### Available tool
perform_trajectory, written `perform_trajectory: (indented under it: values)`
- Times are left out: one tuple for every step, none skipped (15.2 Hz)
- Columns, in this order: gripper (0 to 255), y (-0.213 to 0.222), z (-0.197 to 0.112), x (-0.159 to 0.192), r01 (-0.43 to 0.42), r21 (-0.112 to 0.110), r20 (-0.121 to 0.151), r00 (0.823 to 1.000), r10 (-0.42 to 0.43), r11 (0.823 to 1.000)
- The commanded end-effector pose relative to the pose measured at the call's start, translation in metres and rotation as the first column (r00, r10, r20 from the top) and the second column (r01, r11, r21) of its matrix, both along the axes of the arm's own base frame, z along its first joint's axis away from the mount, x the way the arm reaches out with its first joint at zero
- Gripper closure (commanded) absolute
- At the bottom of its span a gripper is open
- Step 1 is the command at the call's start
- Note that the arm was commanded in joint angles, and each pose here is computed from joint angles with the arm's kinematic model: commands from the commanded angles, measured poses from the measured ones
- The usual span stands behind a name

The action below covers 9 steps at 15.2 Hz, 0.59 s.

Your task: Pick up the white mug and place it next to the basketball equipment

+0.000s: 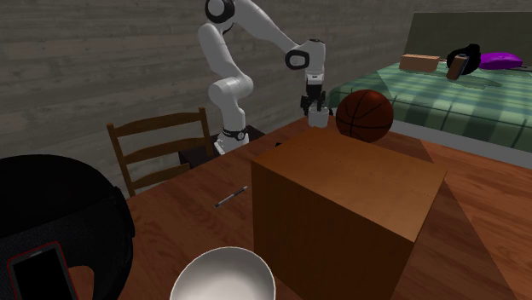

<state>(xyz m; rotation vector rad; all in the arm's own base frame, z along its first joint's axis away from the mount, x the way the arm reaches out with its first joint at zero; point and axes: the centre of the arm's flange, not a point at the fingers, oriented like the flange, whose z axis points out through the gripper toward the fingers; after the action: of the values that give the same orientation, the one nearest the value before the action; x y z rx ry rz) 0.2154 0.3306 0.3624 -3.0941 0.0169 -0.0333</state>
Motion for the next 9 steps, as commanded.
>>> perform_trajectory:
  values:
    - [0,-0.002,0.025,-0.002,0.0,0.0,-0.001,1.0,0.0,1.0]
    - [0,-0.003,0.036,-0.003,0.0,0.0,-0.001,1.0,0.0,1.0]
    - [0,-0.003,0.036,-0.003,0.0,0.0,-0.001,1.0,0.0,1.0]
    - [0,-0.003,0.036,-0.003,0.0,0.0,-0.001,1.0,0.0,1.0]
    - [0,-0.003,0.036,-0.003,0.0,0.0,-0.001,1.0,0.0,1.0]
    - [0,-0.003,0.036,-0.003,0.0,0.0,-0.001,1.0,0.0,1.0]
    - [0,-0.003,0.036,-0.003,0.0,0.0,-0.001,1.0,0.0,1.0]
    - [0,-0.003,0.036,-0.003,0.0,0.0,-0.001,1.0,0.0,1.0]
    - [0,-0.003,0.036,-0.003,0.0,0.0,-0.001,1.0,0.0,1.0]
